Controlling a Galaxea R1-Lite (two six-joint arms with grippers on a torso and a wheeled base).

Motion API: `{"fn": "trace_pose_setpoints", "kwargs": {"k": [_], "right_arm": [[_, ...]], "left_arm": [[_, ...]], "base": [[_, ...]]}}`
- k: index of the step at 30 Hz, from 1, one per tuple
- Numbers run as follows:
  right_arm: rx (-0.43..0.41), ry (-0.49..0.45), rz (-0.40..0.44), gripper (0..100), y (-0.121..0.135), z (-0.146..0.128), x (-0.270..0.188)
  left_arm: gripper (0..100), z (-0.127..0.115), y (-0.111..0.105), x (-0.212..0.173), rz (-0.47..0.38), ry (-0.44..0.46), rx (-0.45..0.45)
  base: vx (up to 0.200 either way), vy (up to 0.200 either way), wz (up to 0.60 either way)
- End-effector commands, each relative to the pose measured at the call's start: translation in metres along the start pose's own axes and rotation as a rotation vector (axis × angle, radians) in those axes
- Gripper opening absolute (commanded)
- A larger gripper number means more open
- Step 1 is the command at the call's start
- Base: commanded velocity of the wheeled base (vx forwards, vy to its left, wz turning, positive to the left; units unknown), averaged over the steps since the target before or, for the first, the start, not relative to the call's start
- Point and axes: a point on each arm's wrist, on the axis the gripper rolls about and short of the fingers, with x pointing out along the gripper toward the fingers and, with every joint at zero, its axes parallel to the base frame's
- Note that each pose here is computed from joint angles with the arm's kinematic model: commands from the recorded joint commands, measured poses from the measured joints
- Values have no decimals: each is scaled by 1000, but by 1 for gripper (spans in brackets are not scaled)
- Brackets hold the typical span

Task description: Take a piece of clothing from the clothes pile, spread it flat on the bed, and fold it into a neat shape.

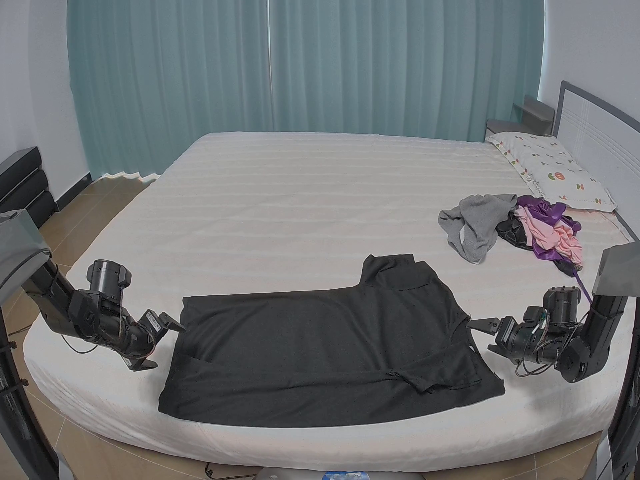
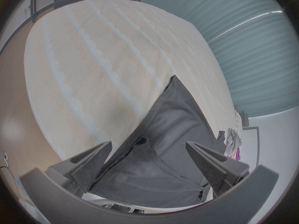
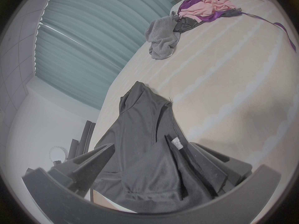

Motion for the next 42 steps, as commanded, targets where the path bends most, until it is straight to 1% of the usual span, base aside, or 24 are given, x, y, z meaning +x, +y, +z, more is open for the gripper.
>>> {"fn": "trace_pose_setpoints", "kwargs": {"k": [1,4,8,17,20,21,22,25,26,27,30,33,37,39,42], "right_arm": [[0,-1,0,100,1,0,-1],[1,1,-1,100,0,0,-1],[2,3,-3,100,-1,-1,0],[2,10,-2,100,0,-3,1],[0,12,-1,100,1,-3,1],[0,12,-1,100,1,-3,1],[1,13,-1,100,1,-3,1],[2,15,-3,100,0,-4,1],[2,15,-3,100,0,-4,1],[9,16,-4,100,0,-4,1],[22,21,-4,100,0,-5,1],[29,27,-9,100,-2,-7,2],[35,36,-15,100,-5,-8,5],[49,45,-2,100,-6,-8,5],[79,50,19,100,-5,-6,4]], "left_arm": [[100,0,0,-2,-5,-4,-1],[100,2,0,-2,-11,1,-5],[100,5,2,-4,-44,22,-16],[100,7,3,-4,-50,24,-22],[100,14,-3,-4,-102,-14,-9],[100,14,-3,-4,-102,-14,-9],[100,18,-7,-4,-141,-54,10],[100,26,-10,7,-182,-95,29],[100,26,-10,7,-182,-95,29],[100,33,-15,16,-211,-124,48],[100,41,-21,30,-241,-143,76],[100,48,-26,48,-255,-155,124],[100,54,-26,69,-264,-178,210],[100,57,-26,77,-276,-199,250],[100,63,-27,87,-294,-226,267]], "base": [[200,0,0],[67,0,0],[0,0,0],[0,0,0],[0,0,0],[0,0,0],[0,0,0],[0,0,0],[0,0,0],[0,0,0],[0,0,0],[0,0,0],[0,0,0],[0,0,0],[0,0,0]]}}
